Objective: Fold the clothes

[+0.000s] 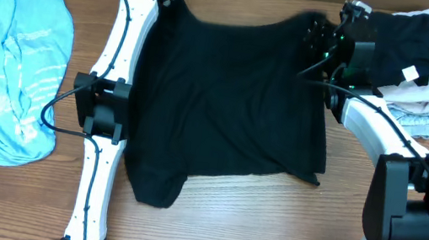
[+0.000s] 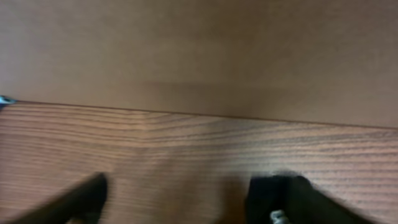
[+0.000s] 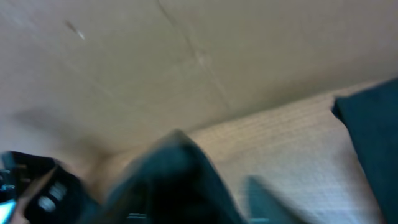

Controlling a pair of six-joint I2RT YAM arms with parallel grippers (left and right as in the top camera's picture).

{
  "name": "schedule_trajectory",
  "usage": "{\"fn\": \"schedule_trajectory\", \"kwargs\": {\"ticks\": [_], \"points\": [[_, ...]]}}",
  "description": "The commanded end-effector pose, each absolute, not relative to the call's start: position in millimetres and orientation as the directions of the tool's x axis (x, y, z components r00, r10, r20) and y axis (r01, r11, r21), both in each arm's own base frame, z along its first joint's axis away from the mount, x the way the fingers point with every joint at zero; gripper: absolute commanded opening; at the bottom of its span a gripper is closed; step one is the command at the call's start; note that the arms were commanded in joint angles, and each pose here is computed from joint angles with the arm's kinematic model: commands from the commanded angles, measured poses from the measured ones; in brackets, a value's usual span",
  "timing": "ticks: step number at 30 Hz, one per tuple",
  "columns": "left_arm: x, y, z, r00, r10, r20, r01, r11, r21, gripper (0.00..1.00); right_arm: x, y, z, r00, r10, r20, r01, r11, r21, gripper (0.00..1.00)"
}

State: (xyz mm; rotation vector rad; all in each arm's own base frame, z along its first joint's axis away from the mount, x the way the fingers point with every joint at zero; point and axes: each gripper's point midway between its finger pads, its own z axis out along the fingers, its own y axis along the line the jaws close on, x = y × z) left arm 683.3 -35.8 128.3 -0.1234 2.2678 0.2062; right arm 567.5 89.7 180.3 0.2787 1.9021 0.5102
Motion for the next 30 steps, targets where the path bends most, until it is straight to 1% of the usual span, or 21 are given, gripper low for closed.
{"fn": "schedule_trajectory", "kwargs": {"ticks": [1,3,4,6,10,12,14,16,20,23,26,30], "points": [[688,-40,147,-0.597,-0.113,-0.794,-0.193,0.981,0.006,1.0,575,86,188,-0.333,0.455,-0.826,-0.029,0.87,0.491,1.0],[687,-41,164,-0.579,-0.162,-0.799,-0.184,0.981,-0.066,1.0,576,84,190,-0.337,0.425,-0.84,-0.034,0.886,0.461,1.0],[683,-42,186,-0.571,-0.179,-0.801,-0.152,0.982,-0.111,1.0,573,81,192,-0.363,0.388,-0.847,-0.027,0.904,0.426,1.0],[674,-37,214,-0.564,-0.188,-0.804,-0.138,0.981,-0.133,1.0,566,76,199,-0.396,0.356,-0.847,-0.016,0.919,0.394,1.0],[635,-15,281,-0.553,-0.197,-0.81,-0.155,0.979,-0.133,1.0,536,66,235,-0.462,0.349,-0.815,0.024,0.924,0.382,1.0],[612,-9,311,-0.553,-0.18,-0.813,-0.139,0.983,-0.122,1.0,512,64,257,-0.499,0.34,-0.797,0.035,0.927,0.374,1.0],[585,-6,341,-0.553,-0.168,-0.816,-0.129,0.985,-0.116,1.0,477,65,277,-0.554,0.295,-0.779,0.016,0.939,0.344,1.0],[553,-8,371,-0.558,-0.139,-0.818,-0.101,0.99,-0.099,1.0,440,61,295,-0.587,0.284,-0.758,0.026,0.943,0.333,1.0],[504,-9,407,-0.559,-0.133,-0.818,-0.094,0.991,-0.097,1.0,379,54,317,-0.622,0.287,-0.729,0.046,0.942,0.331,1.0],[469,-7,430,-0.55,-0.137,-0.824,-0.095,0.99,-0.101,1.0,337,50,332,-0.626,0.286,-0.725,0.049,0.943,0.33,1.0],[439,-8,450,-0.535,-0.152,-0.831,-0.094,0.988,-0.12,1.0,306,47,349,-0.603,0.289,-0.744,0.038,0.941,0.335,1.0],[398,-18,458,-0.572,-0.152,-0.806,-0.044,0.987,-0.155,1.0,270,41,358,-0.592,0.321,-0.739,0.064,0.933,0.354,1.0]]}}
